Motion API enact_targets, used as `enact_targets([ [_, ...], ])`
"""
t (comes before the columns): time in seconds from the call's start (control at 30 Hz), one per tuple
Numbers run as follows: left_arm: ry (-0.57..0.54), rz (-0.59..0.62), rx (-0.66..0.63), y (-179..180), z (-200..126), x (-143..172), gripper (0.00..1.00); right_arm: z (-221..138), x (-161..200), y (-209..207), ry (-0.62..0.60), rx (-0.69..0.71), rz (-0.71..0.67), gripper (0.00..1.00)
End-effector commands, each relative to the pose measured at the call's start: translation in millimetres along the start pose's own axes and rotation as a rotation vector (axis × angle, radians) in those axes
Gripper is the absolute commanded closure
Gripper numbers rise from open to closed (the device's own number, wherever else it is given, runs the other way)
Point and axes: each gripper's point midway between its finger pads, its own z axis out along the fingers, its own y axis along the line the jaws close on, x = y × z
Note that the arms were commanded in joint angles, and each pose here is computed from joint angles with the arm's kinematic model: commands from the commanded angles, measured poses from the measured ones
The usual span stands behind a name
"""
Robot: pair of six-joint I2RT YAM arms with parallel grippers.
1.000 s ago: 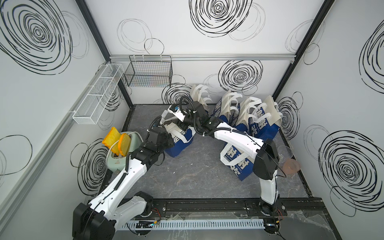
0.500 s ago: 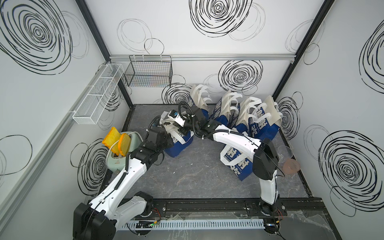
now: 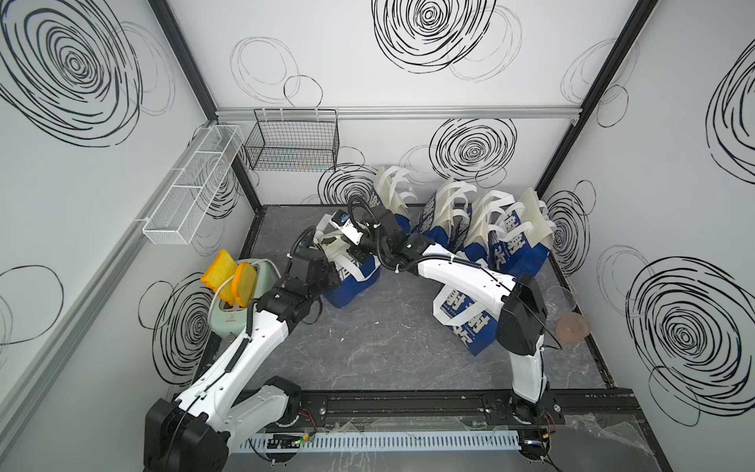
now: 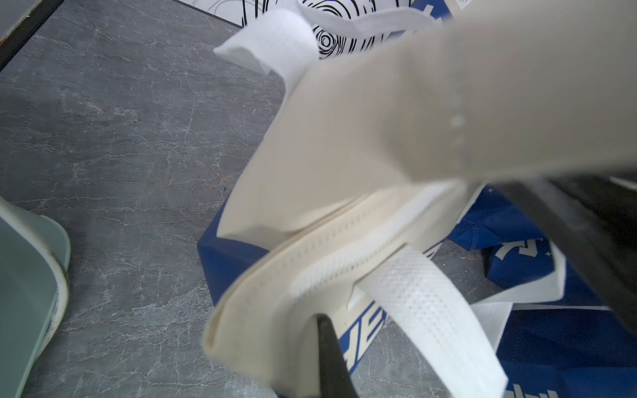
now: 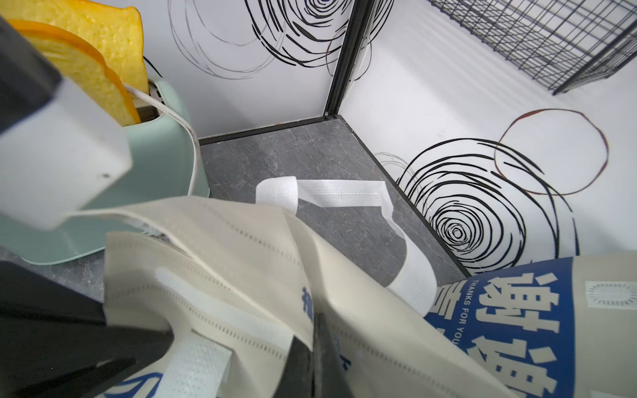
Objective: Open the takeout bag
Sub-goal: Open the takeout bag at the center of the board.
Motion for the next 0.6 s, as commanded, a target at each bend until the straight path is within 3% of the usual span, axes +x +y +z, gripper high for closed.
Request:
enact_targets([
  [0.0,0.131,0.02,-0.136,30,6,30,1.0,-16,-34,-34,-0.073,0.137,-0.004,1.0],
  [0.57,0.306,0.04,-0.319,66,13,63,1.0,-42,-76,-89,-0.174,0.321,-0.026,1.0],
])
